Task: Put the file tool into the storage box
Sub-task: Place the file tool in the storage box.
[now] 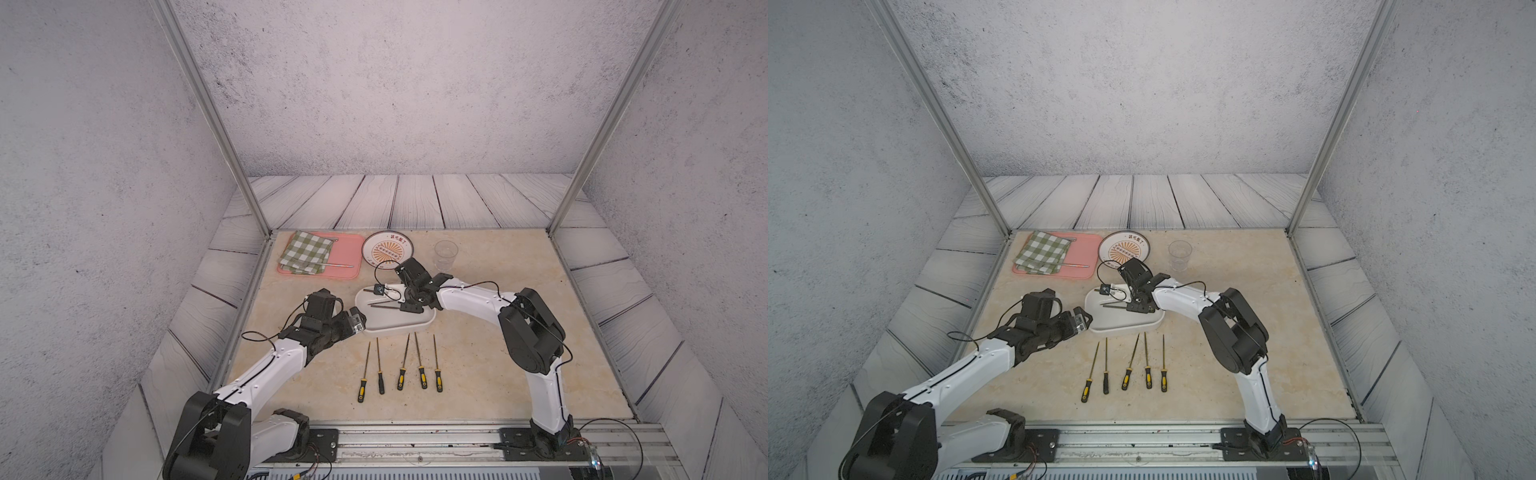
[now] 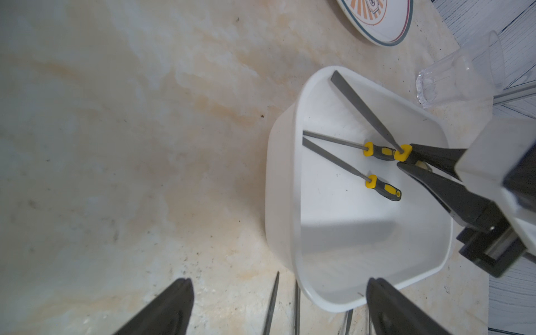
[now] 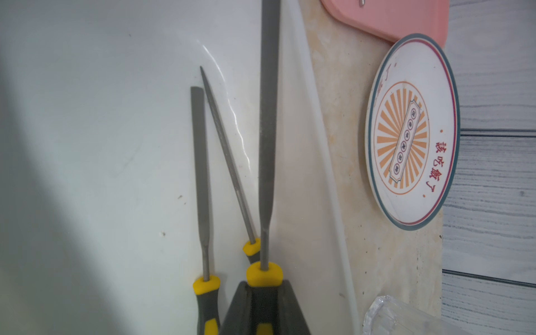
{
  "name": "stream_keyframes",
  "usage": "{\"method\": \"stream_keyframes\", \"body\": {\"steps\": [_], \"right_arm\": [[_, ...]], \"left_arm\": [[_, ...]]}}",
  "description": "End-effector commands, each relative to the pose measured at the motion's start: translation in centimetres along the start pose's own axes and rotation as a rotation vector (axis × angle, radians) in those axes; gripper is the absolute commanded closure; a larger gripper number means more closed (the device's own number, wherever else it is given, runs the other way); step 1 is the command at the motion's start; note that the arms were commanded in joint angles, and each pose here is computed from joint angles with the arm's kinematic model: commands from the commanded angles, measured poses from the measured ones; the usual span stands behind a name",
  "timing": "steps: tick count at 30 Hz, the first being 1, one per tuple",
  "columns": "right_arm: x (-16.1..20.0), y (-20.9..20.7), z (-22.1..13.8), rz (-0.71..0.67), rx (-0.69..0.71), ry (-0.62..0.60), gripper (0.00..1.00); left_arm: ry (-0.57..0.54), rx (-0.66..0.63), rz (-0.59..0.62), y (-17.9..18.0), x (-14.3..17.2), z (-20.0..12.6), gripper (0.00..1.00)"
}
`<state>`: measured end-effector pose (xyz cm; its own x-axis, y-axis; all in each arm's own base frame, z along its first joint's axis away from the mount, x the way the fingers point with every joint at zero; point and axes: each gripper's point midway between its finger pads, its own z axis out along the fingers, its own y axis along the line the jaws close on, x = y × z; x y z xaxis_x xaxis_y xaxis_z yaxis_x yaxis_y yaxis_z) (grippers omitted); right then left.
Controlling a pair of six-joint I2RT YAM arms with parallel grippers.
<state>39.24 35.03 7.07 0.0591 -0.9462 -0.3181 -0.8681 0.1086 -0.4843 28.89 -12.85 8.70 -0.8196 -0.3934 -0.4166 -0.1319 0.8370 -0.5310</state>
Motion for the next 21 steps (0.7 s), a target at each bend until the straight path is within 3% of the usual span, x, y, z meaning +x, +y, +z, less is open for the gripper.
{"method": "stream_keyframes", "body": {"steps": [1, 5, 9, 12, 15, 21], "right_arm": [[0.6, -0.5, 0.7, -0.032, 0.018, 0.04, 0.98], [0.9, -0.9, 1.1, -0.043, 0.051, 0.058, 0.92], [1.3, -1.3, 1.4, -0.024, 0.075, 0.079, 0.63], [1.3, -1.5, 1.1, -0.002, 0.088, 0.077, 0.54], [1.0, -2.0, 0.2, 0.037, 0.104, 0.052, 0.48], [0.0, -3.6, -3.5, 0.167, 0.167, -0.016, 0.46]], "left_arm": [[-0.019, 0.017, 0.019, -0.6, -1.0, -0.1, 0.02], [-0.018, 0.018, 0.02, -0.7, -1.0, 0.1, 0.01], [-0.014, 0.023, 0.021, -0.8, -1.0, 0.2, 0.01], [-0.01, 0.024, 0.021, -0.8, -0.9, 0.2, 0.01], [-0.008, 0.025, 0.02, -0.8, -0.8, 0.1, 0.02], [-0.016, 0.04, 0.022, -1.3, -1.1, -0.4, 0.02]]}}
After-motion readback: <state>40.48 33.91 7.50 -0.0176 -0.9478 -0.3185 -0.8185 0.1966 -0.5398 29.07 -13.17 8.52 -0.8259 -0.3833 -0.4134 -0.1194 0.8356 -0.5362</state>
